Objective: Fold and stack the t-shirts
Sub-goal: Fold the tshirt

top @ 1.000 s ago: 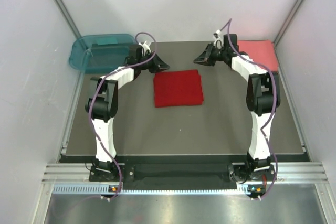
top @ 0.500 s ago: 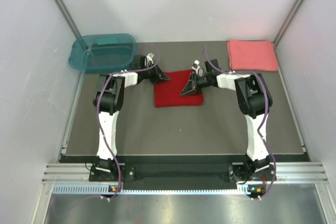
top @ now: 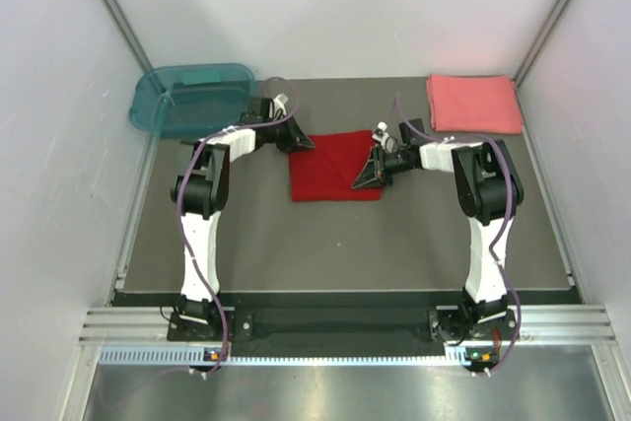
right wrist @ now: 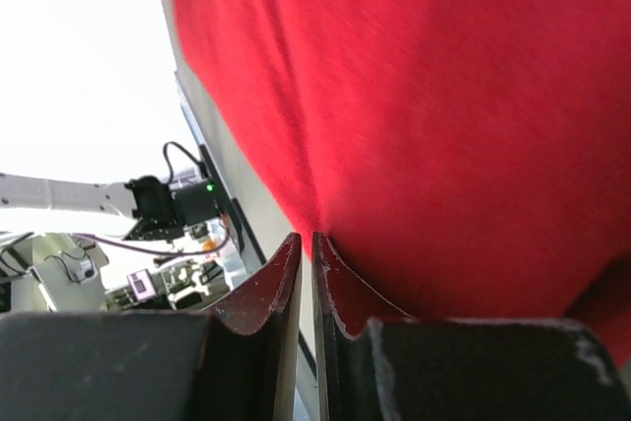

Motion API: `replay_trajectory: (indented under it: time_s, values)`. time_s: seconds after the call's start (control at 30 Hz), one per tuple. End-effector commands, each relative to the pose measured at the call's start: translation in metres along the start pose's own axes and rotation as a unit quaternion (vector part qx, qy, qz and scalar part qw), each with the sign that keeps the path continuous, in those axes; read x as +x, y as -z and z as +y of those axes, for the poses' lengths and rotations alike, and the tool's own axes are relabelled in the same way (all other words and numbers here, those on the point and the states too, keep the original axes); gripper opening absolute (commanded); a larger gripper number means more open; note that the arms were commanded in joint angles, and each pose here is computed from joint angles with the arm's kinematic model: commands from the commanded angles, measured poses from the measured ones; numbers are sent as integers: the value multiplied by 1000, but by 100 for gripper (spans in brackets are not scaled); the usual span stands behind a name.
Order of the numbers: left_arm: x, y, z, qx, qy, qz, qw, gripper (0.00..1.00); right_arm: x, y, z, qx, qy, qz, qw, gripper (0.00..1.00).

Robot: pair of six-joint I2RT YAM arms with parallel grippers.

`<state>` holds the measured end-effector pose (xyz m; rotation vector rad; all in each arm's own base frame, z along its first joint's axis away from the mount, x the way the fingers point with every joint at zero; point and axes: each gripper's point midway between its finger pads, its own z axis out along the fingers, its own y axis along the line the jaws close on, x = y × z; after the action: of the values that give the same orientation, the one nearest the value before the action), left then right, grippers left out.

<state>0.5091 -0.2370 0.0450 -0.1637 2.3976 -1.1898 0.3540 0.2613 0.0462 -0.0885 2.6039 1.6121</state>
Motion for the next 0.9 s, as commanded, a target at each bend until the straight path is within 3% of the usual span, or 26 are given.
replay_trajectory:
  time_s: [0.0,0.13,0.23,0.37,0.63,0.73,0.87]
  values:
    - [8,34,-50,-8,-55,1,998,19,-25,12,55,-27,77,-25,996,9]
    - [36,39,-87,20,-61,13,998,20,-26,-5,69,-49,85,-14,995,9]
    - [66,35,-89,29,-36,31,998,18,-23,-17,62,-54,70,-5,996,9]
    - [100,30,-58,30,22,40,998,15,-17,-23,47,-56,58,-1,997,9]
    - [140,44,15,-47,48,72,995,12,10,-10,-9,-22,23,4,999,10]
    - [146,59,24,-59,45,77,994,12,17,1,-25,4,11,-1,1000,10]
    - [148,76,7,-52,14,92,994,13,25,12,-24,12,8,-5,1000,10]
